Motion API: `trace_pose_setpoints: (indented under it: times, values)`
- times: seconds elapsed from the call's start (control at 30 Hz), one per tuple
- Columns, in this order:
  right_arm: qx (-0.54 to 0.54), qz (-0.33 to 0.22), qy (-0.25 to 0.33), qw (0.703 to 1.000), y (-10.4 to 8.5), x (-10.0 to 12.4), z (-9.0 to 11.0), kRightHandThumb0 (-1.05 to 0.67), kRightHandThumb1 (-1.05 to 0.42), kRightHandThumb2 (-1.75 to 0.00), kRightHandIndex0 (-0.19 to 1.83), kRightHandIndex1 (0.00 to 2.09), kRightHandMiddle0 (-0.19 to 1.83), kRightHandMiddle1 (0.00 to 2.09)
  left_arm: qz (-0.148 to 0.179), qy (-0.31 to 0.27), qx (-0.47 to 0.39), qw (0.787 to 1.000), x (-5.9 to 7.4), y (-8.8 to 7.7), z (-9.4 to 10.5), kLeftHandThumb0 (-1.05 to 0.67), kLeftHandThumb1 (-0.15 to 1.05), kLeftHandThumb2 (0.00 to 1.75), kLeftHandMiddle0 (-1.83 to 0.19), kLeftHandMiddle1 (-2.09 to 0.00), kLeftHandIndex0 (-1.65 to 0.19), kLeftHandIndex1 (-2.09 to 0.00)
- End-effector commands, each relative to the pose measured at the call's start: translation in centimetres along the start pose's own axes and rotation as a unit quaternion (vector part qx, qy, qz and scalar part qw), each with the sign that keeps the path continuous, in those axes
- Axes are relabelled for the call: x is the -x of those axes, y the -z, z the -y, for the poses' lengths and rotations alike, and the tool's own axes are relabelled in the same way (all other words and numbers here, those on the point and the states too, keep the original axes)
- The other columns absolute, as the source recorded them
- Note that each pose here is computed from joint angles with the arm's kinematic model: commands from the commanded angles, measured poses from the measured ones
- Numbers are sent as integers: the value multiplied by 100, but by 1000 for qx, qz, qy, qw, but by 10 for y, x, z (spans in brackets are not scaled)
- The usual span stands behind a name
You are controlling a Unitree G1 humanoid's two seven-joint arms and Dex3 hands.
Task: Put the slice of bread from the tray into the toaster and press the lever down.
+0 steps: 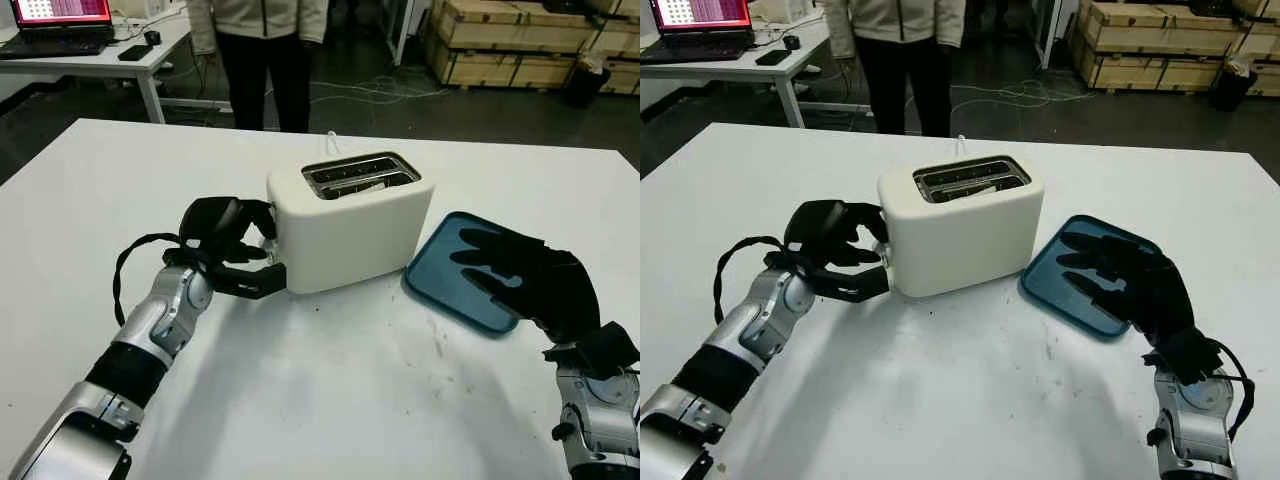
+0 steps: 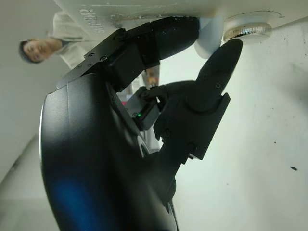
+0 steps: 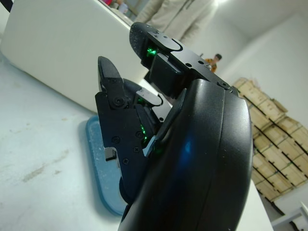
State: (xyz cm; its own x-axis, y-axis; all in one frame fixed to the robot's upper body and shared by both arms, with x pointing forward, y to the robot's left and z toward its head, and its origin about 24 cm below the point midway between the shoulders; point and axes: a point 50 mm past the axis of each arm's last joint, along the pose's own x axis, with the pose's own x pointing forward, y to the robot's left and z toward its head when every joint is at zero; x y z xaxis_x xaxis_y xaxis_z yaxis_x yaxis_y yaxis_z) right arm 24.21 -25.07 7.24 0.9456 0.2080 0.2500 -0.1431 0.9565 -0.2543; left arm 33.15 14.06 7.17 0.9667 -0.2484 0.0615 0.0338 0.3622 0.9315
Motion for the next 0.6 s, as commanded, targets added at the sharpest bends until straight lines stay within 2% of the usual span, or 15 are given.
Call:
trace_pose_setpoints:
  times: [0.0,0.07,0.13,0.23,0.27,0.33,0.4,0.47,0.53,0.57]
  values:
    - [4,3,-1,1000,-2,-14,-2,-19,-92,-7,76,54,91,0,28,351,17,936,58,-60,149,-36,88,0,-93,-87,-112,-20]
    - [2,9,-1,1000,-2,-14,-3,-20,-92,-6,75,54,91,1,30,342,18,939,54,-57,142,-37,86,1,-90,-110,-116,-22]
    - [-3,12,0,1000,-1,-14,-3,-19,-92,-7,75,54,91,0,37,339,20,940,51,-54,134,-36,88,1,-90,-110,-116,-22]
    - [-5,10,4,1000,0,-13,-3,-18,-92,-7,74,54,91,0,61,319,9,946,47,-52,124,-37,88,0,-94,-91,-116,-19]
    - [-4,8,5,1000,0,-12,-4,-18,-92,-7,74,54,90,0,69,308,10,949,47,-52,120,-37,86,0,-96,-91,-117,-18]
    - [-3,6,6,1000,0,-12,-4,-19,-92,-7,73,54,90,0,71,297,7,952,44,-52,114,-38,86,0,-96,-107,-121,-21]
    - [-4,6,6,1000,0,-12,-5,-20,-92,-7,72,53,90,0,80,270,15,959,42,-52,106,-37,83,0,-96,-125,-126,-28]
    - [-7,10,7,1000,0,-12,-6,-20,-92,-7,73,53,90,0,89,237,14,967,40,-52,97,-41,83,0,-93,-136,-120,-53]
    - [-6,13,6,1000,0,-12,-6,-21,-92,-7,73,52,90,0,97,208,21,973,39,-50,85,-43,86,1,-87,-129,-106,-63]
    - [-6,13,7,1000,0,-12,-6,-20,-92,-7,74,52,90,0,100,185,32,977,38,-50,77,-43,86,1,-89,-128,-106,-65]
